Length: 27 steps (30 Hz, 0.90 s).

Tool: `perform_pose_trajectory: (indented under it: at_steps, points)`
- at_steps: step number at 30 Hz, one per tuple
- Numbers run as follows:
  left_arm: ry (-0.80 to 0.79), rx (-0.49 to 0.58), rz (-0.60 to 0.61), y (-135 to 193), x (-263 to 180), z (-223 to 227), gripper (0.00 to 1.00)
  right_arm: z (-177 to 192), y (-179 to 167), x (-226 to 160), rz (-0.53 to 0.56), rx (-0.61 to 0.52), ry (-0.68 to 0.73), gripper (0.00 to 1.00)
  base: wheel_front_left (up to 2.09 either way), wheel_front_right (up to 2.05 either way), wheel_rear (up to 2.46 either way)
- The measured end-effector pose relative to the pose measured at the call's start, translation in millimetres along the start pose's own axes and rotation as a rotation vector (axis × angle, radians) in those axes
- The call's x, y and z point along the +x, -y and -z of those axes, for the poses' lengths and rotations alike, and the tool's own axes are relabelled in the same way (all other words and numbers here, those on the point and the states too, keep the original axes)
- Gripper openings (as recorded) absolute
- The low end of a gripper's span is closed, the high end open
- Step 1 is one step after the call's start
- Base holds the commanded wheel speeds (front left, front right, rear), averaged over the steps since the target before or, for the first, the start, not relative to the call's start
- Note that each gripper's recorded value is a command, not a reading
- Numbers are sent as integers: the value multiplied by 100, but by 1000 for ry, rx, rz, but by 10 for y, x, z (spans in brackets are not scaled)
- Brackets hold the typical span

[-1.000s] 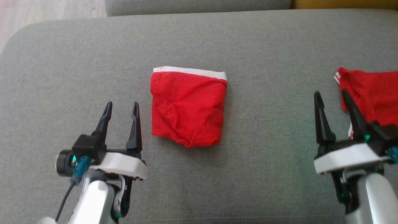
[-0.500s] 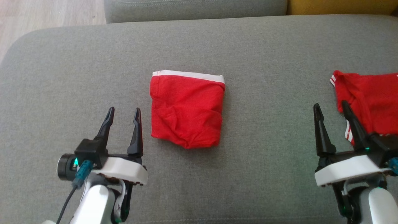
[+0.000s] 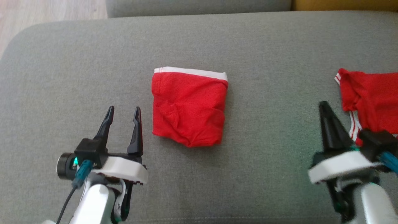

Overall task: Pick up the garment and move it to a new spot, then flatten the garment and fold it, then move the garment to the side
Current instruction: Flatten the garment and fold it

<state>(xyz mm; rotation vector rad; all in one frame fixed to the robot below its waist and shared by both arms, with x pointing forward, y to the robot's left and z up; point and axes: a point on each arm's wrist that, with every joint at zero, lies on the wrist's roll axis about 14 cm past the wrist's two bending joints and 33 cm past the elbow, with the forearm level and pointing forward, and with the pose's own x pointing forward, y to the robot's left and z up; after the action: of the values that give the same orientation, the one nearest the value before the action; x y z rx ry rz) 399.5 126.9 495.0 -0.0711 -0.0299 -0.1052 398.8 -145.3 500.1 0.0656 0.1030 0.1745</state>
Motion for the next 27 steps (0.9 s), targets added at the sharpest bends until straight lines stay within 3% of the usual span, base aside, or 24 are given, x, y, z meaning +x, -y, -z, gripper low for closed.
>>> perform_pose_trajectory:
  at_steps: [2,8,14,27]
  points:
    - [-2,0,-1,-5,3,7,100,21,-57,39,-18,1,-7,0,0,0,0]
    - [12,7,-19,-84,98,-34,100,162,-990,482,-308,13,-65,0,0,0,0]
    - [-8,-8,-53,-167,88,30,100,589,-1685,608,-530,-4,-209,0,0,0,0]
    - [-24,-23,-101,-289,100,88,100,1112,-2216,612,-737,-53,-406,0,0,0,0]
